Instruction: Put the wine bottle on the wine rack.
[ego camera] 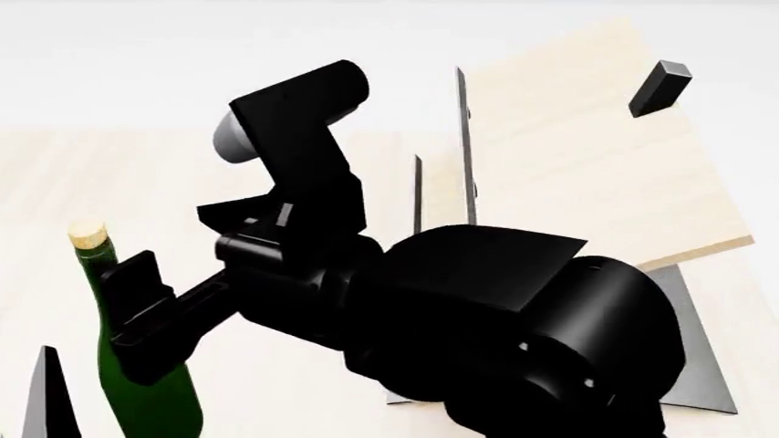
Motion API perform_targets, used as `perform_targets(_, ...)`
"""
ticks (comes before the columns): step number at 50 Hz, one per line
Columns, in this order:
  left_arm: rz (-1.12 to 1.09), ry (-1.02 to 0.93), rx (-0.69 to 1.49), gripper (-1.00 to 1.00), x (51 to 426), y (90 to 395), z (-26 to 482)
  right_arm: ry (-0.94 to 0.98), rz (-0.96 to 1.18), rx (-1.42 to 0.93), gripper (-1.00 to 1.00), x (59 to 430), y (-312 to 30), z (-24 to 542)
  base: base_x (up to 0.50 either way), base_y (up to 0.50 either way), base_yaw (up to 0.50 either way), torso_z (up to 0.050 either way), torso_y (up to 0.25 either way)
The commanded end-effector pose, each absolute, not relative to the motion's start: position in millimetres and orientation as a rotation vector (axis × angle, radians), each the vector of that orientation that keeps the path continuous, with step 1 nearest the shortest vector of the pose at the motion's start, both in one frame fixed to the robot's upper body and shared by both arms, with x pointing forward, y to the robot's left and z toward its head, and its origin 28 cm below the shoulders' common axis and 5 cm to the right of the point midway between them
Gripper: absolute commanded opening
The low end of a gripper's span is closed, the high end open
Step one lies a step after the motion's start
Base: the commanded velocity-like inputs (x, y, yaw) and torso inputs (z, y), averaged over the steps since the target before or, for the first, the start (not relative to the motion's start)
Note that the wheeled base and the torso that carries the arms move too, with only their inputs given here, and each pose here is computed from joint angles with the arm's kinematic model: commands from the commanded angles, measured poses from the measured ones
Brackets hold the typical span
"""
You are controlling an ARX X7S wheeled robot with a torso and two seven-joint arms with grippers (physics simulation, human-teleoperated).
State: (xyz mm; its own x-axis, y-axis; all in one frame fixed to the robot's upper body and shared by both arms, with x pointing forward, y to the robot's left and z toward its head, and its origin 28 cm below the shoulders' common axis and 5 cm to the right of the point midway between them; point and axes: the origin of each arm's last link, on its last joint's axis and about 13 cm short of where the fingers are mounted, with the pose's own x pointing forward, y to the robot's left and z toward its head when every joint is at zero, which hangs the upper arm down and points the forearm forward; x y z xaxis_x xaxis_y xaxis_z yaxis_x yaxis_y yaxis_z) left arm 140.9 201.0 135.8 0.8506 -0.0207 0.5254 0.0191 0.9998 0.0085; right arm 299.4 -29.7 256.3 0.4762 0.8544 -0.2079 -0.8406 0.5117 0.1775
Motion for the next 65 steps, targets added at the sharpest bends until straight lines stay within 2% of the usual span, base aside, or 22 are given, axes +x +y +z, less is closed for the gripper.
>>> perform_targets(1, -0.022, -0.552, 0.002, 1.00, 141, 201, 135, 0.314, 1.052, 0.048, 1.00, 301, -24, 245, 0.00, 0.00, 0.00, 0.000, 0.000)
perform_targets(33, -0.020, -0.547, 0.002, 1.00, 142, 201, 133, 0.288, 1.073, 0.042, 1.00, 329, 2, 209, 0.00, 0.00, 0.00, 0.000, 0.000)
perform_targets(65, -0.024, -0.541, -0.004, 1.00, 144, 201, 133, 0.263, 1.042, 0.089, 1.00, 358, 29, 198, 0.00, 0.00, 0.00, 0.000, 0.000)
